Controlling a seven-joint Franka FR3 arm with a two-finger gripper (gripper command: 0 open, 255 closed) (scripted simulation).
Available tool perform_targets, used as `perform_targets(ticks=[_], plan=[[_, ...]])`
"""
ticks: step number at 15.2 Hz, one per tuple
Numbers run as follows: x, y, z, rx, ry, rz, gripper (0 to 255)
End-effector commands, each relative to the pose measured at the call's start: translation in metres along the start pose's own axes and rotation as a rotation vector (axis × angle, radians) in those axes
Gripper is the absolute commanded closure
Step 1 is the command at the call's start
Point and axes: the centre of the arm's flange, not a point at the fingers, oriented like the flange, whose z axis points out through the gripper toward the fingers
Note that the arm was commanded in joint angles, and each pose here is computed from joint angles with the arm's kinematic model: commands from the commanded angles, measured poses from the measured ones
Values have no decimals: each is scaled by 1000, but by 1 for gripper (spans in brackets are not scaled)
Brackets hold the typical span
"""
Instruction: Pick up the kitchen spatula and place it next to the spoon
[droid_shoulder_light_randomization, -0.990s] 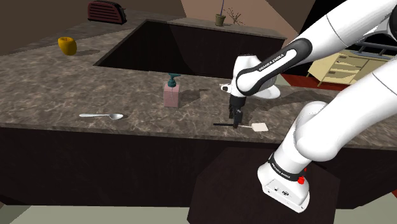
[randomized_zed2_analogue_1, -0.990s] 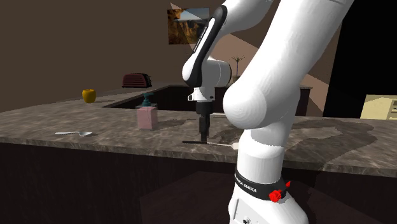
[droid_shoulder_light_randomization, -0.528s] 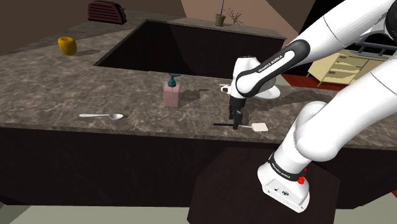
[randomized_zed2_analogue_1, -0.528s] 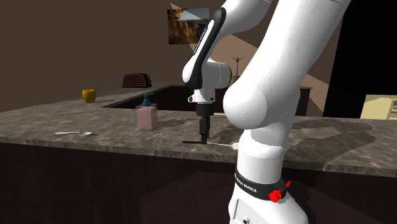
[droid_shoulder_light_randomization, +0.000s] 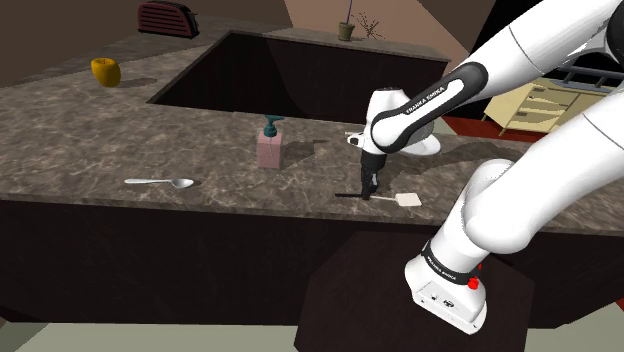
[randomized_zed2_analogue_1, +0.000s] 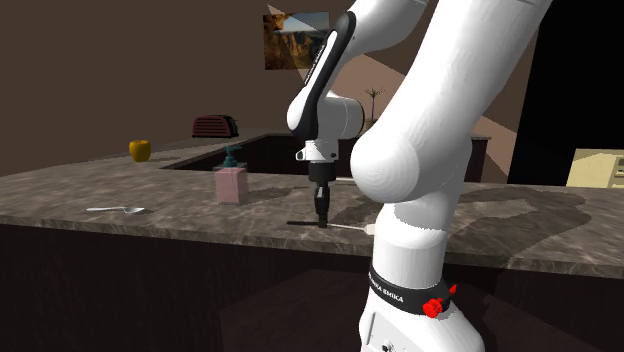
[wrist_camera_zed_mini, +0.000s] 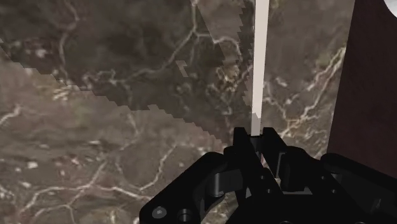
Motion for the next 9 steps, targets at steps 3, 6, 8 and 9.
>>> perform_targets(ticks=[3, 6, 8, 9], plan=[[1, 0, 1, 4, -3, 0, 255], [0, -3, -15, 4, -3, 0, 255], [-1, -5, -25, 4, -3, 0, 255], [-1, -6, -30, 4, -3, 0, 255]])
